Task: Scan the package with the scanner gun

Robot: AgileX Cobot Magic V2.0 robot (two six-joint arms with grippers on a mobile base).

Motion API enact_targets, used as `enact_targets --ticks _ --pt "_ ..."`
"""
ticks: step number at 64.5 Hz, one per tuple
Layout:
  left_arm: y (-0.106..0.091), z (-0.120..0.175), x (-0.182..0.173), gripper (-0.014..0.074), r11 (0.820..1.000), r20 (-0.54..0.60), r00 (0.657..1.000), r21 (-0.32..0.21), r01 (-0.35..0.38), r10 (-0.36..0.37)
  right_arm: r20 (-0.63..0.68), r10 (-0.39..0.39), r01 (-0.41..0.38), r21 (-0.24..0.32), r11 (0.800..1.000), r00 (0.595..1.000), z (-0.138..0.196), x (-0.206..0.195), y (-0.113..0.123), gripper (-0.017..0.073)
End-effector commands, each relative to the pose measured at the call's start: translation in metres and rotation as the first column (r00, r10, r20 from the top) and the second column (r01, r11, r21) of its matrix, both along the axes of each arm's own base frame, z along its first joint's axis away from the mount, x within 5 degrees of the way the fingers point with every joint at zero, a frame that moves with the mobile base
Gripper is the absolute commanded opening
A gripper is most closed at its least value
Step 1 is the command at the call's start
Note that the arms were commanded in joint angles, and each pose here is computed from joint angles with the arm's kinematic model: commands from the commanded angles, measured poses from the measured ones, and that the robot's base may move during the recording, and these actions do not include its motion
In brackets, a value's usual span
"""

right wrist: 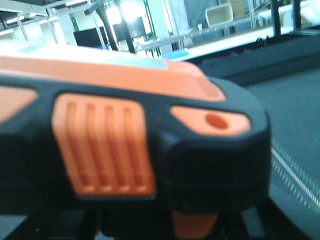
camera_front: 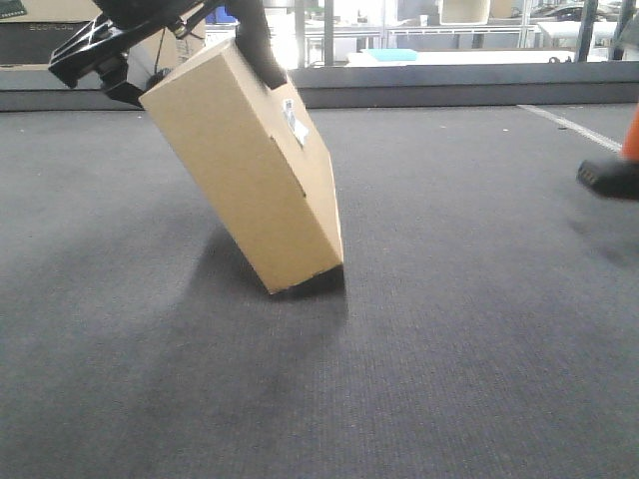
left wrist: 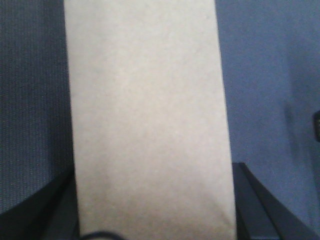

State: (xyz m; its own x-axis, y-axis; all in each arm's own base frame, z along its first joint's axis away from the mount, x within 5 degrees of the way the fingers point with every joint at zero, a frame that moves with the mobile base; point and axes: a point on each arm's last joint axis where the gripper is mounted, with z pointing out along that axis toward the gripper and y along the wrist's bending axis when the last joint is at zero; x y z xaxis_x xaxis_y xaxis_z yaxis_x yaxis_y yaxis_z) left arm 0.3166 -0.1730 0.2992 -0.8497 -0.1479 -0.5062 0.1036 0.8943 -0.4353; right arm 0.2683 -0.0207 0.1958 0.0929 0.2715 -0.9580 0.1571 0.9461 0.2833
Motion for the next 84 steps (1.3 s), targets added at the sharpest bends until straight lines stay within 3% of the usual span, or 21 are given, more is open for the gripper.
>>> enact_targets --ticks 1,17,59,65,77,84 --pt "0.0002 0.0065 0.0011 -0.0111 1.0 0.026 1.0 -0.021 -0.008 0.008 0.037 0.012 -0.012 0.002 1.0 0.999 -0.0047 0.0053 0.0008 -0.0154" --pt "0.0 0.0073 0.002 -0.0111 1.0 0.038 0.999 -0.026 -0.011 0.011 -0.005 0.042 -0.042 -0.042 0.998 0.999 -0.0143 0.008 0.0036 -0.0154" --pt "0.0 0.0074 0.0021 -0.0111 1.0 0.039 0.999 -0.027 -0.011 0.012 -0.006 0.075 -0.075 -0.056 0.996 0.997 -0.0142 0.0083 0.0067 -0.0146" --pt "0.0 0.0074 0.0021 -0.0111 1.0 0.039 0.999 -0.027 -0.011 0.012 -0.006 0.075 -0.075 -0.056 0.996 0.997 -0.0142 0.0083 0.0067 -0.0026" --pt "0.0001 0.0074 0.0022 -0.0111 1.0 0.04 0.999 -0.025 -0.011 0.012 -0.006 0.071 -0.071 -0.055 0.996 0.997 -0.0142 0.0083 0.0063 0.0375" --pt "0.0001 0.0074 0.0022 -0.0111 1.0 0.04 0.999 -0.025 -0.011 0.012 -0.006 0.064 -0.064 -0.052 0.997 0.998 -0.0143 0.0082 0.0057 0.0497"
